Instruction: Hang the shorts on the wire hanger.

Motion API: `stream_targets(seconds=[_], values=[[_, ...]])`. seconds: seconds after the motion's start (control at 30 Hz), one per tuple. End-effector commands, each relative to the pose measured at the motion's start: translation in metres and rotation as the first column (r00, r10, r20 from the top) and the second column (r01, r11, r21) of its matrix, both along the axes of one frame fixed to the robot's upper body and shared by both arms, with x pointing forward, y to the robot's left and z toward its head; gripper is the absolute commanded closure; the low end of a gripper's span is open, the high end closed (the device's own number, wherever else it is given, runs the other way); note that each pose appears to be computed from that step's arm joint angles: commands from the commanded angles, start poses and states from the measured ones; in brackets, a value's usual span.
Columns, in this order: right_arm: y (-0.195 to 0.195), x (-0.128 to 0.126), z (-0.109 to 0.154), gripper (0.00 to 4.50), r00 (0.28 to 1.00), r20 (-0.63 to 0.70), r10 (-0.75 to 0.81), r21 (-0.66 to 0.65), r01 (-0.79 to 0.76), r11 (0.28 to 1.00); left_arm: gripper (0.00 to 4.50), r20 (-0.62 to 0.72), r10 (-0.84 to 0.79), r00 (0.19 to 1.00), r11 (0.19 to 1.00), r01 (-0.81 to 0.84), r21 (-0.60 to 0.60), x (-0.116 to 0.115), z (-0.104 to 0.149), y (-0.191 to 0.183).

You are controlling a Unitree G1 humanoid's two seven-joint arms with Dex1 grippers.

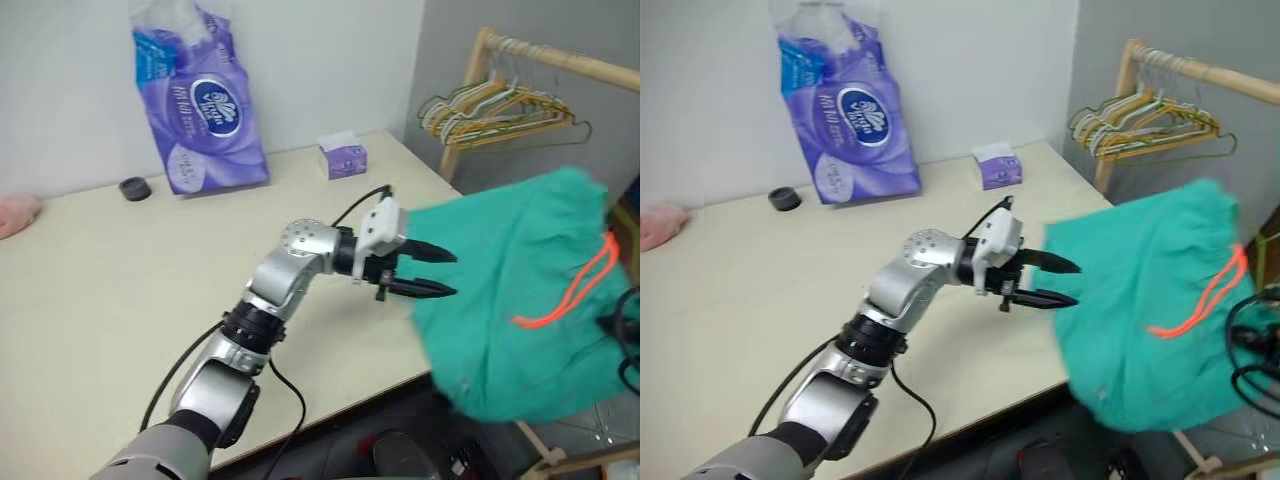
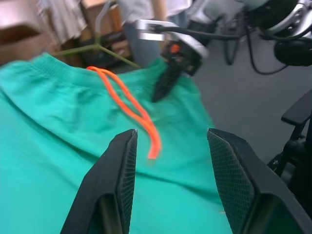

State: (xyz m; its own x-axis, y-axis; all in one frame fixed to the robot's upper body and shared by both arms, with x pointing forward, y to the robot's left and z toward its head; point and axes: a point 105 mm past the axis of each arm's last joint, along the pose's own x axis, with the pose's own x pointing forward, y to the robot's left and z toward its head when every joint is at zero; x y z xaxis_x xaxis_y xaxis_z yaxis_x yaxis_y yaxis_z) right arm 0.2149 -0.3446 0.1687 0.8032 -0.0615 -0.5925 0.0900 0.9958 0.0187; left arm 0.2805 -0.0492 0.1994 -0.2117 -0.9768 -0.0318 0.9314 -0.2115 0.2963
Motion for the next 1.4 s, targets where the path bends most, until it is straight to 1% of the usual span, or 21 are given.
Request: stream_targets(seconds=[0.03, 0.13, 0.23, 0.37, 0.57, 0.63, 0.73, 0.87, 1.0, 1.23, 1.4], values=[[-0.02, 0.012, 0.025, 4.5, 0.991, 0.062, -0.117, -0.035, 0.119, 0.992, 2.11, 0.091, 0.006, 0.996, 0.999, -0.001, -0.053, 0.001, 0.02, -0.012], [-0.035, 0.022, 0.042, 4.5, 0.976, 0.082, -0.203, -0.05, 0.207, 0.977, 2.11, 0.13, 0.007, 0.991, 0.997, 0.003, -0.078, 0.001, 0.027, -0.021], [-0.046, 0.036, 0.06, 4.5, 0.959, 0.092, -0.267, -0.027, 0.271, 0.962, 2.11, 0.154, 0.012, 0.988, 0.995, 0.003, -0.097, 0.002, 0.034, -0.029], [-0.056, 0.051, 0.082, 4.5, 0.944, 0.068, -0.322, -0.022, 0.324, 0.946, 2.11, 0.2, 0.017, 0.98, 0.993, 0.006, -0.116, 0.001, 0.041, -0.038], [-0.077, 0.059, 0.097, 4.5, 0.915, 0.043, -0.402, -0.033, 0.404, 0.914, 2.11, 0.213, 0.03, 0.977, 0.989, 0.002, -0.146, 0.0, 0.051, -0.044], [-0.088, 0.059, 0.098, 4.5, 0.902, 0.036, -0.43, -0.045, 0.431, 0.901, 2.11, 0.221, 0.037, 0.975, 0.988, -0.002, -0.157, 0.0, 0.055, -0.046], [-0.104, 0.057, 0.091, 4.5, 0.884, -0.003, -0.468, -0.06, 0.467, 0.882, 2.11, 0.227, 0.04, 0.973, 0.983, 0.002, -0.183, -0.001, 0.063, -0.051], [-0.11, 0.052, 0.082, 4.5, 0.882, -0.063, -0.467, -0.054, 0.465, 0.884, 2.11, 0.225, 0.02, 0.974, 0.979, 0.027, -0.204, -0.006, 0.071, -0.055], [-0.113, 0.047, 0.075, 4.5, 0.881, -0.107, -0.461, -0.053, 0.458, 0.887, 2.11, 0.24, -0.028, 0.97, 0.977, 0.078, -0.2, -0.012, 0.077, -0.059], [-0.114, 0.045, 0.074, 4.5, 0.886, -0.123, -0.448, -0.029, 0.448, 0.894, 2.11, 0.25, -0.047, 0.967, 0.974, 0.1, -0.203, -0.015, 0.085, -0.068], [-0.116, 0.046, 0.077, 4.5, 0.888, -0.102, -0.448, 0.026, 0.453, 0.891, 2.11, 0.268, -0.047, 0.962, 0.974, 0.103, -0.201, -0.016, 0.089, -0.08]])
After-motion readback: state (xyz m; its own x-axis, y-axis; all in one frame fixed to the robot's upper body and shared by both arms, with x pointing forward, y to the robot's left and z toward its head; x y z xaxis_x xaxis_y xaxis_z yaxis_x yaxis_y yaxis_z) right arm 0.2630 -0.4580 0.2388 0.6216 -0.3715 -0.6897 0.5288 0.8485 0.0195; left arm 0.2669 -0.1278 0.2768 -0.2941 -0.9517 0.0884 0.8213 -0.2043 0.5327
